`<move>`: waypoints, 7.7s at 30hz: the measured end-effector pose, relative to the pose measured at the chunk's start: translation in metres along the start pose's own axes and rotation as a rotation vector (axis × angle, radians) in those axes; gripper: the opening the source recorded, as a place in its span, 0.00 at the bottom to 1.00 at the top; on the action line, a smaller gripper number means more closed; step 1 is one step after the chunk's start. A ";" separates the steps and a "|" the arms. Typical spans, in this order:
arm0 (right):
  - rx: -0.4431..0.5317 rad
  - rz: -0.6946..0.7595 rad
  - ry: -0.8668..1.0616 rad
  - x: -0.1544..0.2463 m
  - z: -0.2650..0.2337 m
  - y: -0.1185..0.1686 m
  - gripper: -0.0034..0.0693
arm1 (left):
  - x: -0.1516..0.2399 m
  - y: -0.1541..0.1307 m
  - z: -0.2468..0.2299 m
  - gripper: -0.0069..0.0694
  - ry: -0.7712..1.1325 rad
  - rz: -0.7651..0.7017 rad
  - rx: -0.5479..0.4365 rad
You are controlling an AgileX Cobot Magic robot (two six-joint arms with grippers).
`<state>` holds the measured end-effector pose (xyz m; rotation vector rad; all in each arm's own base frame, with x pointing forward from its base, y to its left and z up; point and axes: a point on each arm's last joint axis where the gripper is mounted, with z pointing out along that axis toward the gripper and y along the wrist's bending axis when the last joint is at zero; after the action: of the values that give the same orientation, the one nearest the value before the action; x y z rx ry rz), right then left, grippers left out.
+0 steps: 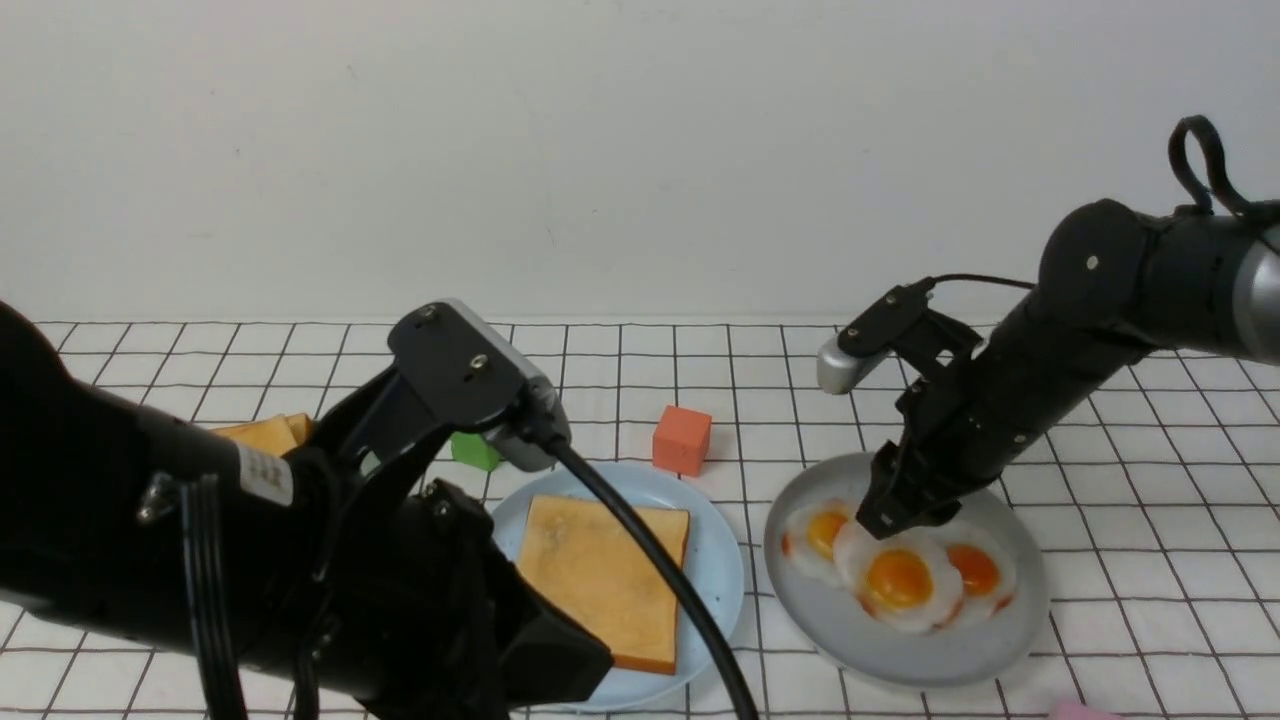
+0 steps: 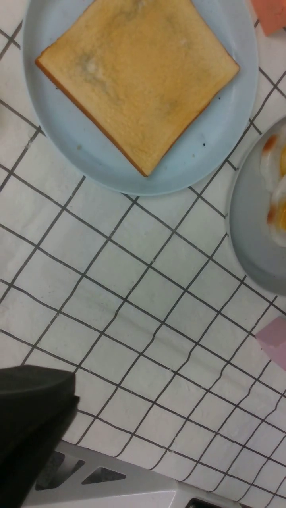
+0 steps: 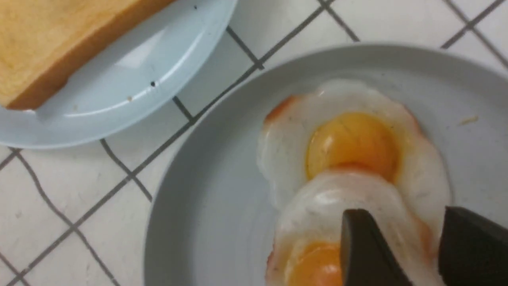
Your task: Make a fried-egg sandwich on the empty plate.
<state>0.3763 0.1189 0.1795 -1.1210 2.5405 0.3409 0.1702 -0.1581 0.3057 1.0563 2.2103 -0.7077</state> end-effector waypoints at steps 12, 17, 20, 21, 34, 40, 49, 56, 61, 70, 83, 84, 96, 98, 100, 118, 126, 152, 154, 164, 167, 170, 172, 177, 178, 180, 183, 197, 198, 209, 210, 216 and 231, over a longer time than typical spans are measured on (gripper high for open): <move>-0.005 0.030 0.033 0.003 0.015 -0.005 0.17 | 0.001 -0.001 0.000 0.11 0.009 0.000 0.006; -0.008 0.028 0.037 0.004 0.015 -0.004 0.13 | 0.001 -0.001 0.000 0.11 0.009 0.000 0.006; -0.008 0.028 0.035 0.003 0.011 -0.003 0.09 | 0.001 -0.001 0.000 0.12 0.009 0.000 0.007; -0.007 0.028 0.034 0.003 0.010 -0.003 0.08 | 0.001 -0.001 -0.001 0.12 0.008 -0.002 0.007; -0.073 0.075 -0.196 -0.043 -0.072 0.018 0.08 | 0.012 -0.007 -0.048 0.13 -0.019 -0.036 -0.170; -0.211 0.100 -0.285 -0.074 -0.048 0.061 0.08 | 0.029 -0.009 -0.088 0.14 -0.064 -0.166 -0.359; -0.255 0.099 -0.213 -0.091 0.047 0.095 0.08 | 0.055 -0.009 -0.086 0.14 -0.021 -0.210 -0.388; -0.215 0.142 -0.227 -0.091 0.063 0.091 0.22 | 0.061 -0.008 -0.081 0.14 0.002 -0.221 -0.383; -0.189 0.105 -0.275 -0.099 0.034 0.094 0.44 | 0.057 -0.008 -0.081 0.14 -0.050 -0.253 -0.384; -0.079 0.017 -0.237 -0.085 -0.106 0.118 0.67 | 0.036 0.021 -0.055 0.16 -0.100 -0.466 -0.498; -0.162 0.035 -0.334 -0.018 -0.188 0.163 0.68 | 0.043 0.161 -0.093 0.24 -0.181 -1.218 -0.743; -0.196 0.024 -0.332 -0.012 -0.184 0.167 0.68 | 0.052 0.173 -0.095 0.27 -0.180 -1.278 -0.749; -0.309 -0.120 -0.454 -0.010 -0.171 0.177 0.68 | 0.099 0.240 -0.074 0.63 -0.098 -1.405 -0.727; -0.291 -0.125 -0.474 -0.012 -0.171 0.176 0.68 | 0.104 0.249 -0.061 0.64 -0.086 -1.413 -0.687; -0.285 -0.125 -0.480 -0.013 -0.171 0.175 0.68 | 0.108 0.254 -0.054 0.65 -0.077 -1.412 -0.669; -0.285 -0.121 -0.480 -0.012 -0.170 0.175 0.68 | 0.127 0.279 -0.027 0.47 -0.053 -1.436 -0.651; -0.295 -0.125 -0.474 -0.011 -0.171 0.177 0.68 | 0.127 0.281 -0.027 0.16 -0.048 -1.429 -0.654; -0.046 0.223 -0.225 0.019 -0.193 0.160 0.68 | 0.025 0.188 0.001 0.13 -0.090 -0.911 -0.266; -0.045 0.217 -0.243 0.023 -0.201 0.164 0.68 | 0.022 0.182 0.026 0.12 -0.043 -0.891 -0.233; -0.098 0.161 -0.368 0.042 -0.243 0.184 0.68 | 0.017 0.180 0.099 0.12 0.070 -0.810 -0.153; -0.102 0.155 -0.387 0.045 -0.248 0.187 0.68 | 0.010 0.185 0.108 0.12 0.068 -0.796 -0.141; -0.105 0.154 -0.379 0.046 -0.248 0.187 0.68 | 0.011 0.189 0.114 0.11 0.075 -0.799 -0.139; -0.106 0.154 -0.375 0.046 -0.248 0.188 0.68 | 0.012 0.189 0.115 0.11 0.084 -0.797 -0.142; -0.106 0.154 -0.376 0.046 -0.248 0.188 0.68 | 0.015 0.188 0.114 0.11 0.115 -0.802 -0.142; -0.106 0.154 -0.376 0.046 -0.248 0.188 0.68 | 0.015 0.188 0.114 0.11 0.126 -0.808 -0.145; -0.106 0.154 -0.376 0.046 -0.248 0.188 0.68 | 0.017 0.189 0.114 0.11 0.136 -0.812 -0.157; -0.106 0.154 -0.376 0.046 -0.248 0.188 0.68 | 0.018 0.190 0.114 0.11 0.142 -0.837 -0.178; -0.101 0.139 -0.383 0.046 -0.248 0.187 0.68 | 0.021 0.192 0.113 0.39 0.162 -0.860 -0.210; -0.101 0.139 -0.383 0.046 -0.248 0.187 0.68 | 0.021 0.191 0.113 0.45 0.167 -0.858 -0.210; -0.097 0.137 -0.382 0.046 -0.248 0.187 0.68 | 0.005 0.174 0.071 0.75 0.173 -0.750 -0.275; -0.097 0.137 -0.382 0.046 -0.248 0.187 0.68 | 0.005 0.174 0.071 0.75 0.173 -0.750 -0.275; -0.058 0.141 -0.369 0.047 -0.247 0.184 0.51 | -0.024 0.123 0.007 0.66 0.063 -0.656 -0.309; 0.140 0.171 -0.609 0.086 -0.240 0.176 0.03 | 0.063 -0.010 -0.081 0.07 -0.158 -0.554 -0.316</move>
<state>0.1397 0.0942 0.3779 -0.6228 2.0755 0.4580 0.1076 -0.0772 0.3200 0.2181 2.3836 -0.6090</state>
